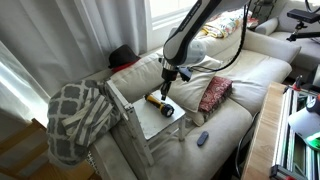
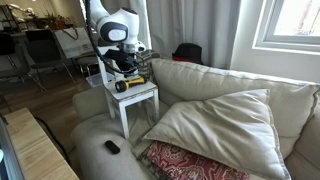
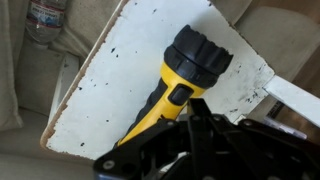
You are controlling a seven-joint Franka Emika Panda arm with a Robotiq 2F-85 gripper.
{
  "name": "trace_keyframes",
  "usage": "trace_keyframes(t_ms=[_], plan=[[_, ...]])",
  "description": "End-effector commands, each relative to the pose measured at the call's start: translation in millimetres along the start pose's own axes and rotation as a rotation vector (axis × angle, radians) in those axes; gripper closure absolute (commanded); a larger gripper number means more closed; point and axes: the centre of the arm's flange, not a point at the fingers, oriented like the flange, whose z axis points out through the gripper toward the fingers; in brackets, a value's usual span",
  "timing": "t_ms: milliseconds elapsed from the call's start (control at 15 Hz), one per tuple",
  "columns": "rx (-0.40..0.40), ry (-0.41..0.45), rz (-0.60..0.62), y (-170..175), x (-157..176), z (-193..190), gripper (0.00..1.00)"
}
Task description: Press a button on the flashlight
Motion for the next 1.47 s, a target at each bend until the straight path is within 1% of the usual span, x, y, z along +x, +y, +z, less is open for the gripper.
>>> trace_keyframes(t_ms=[0, 667, 1400], plan=[[0.006, 0.018, 0.025, 5, -1, 14, 1.0], [-0.023, 0.017, 0.075, 10, -4, 23, 1.0], [-0.045, 0.008, 0.092, 11, 2, 30, 1.0]])
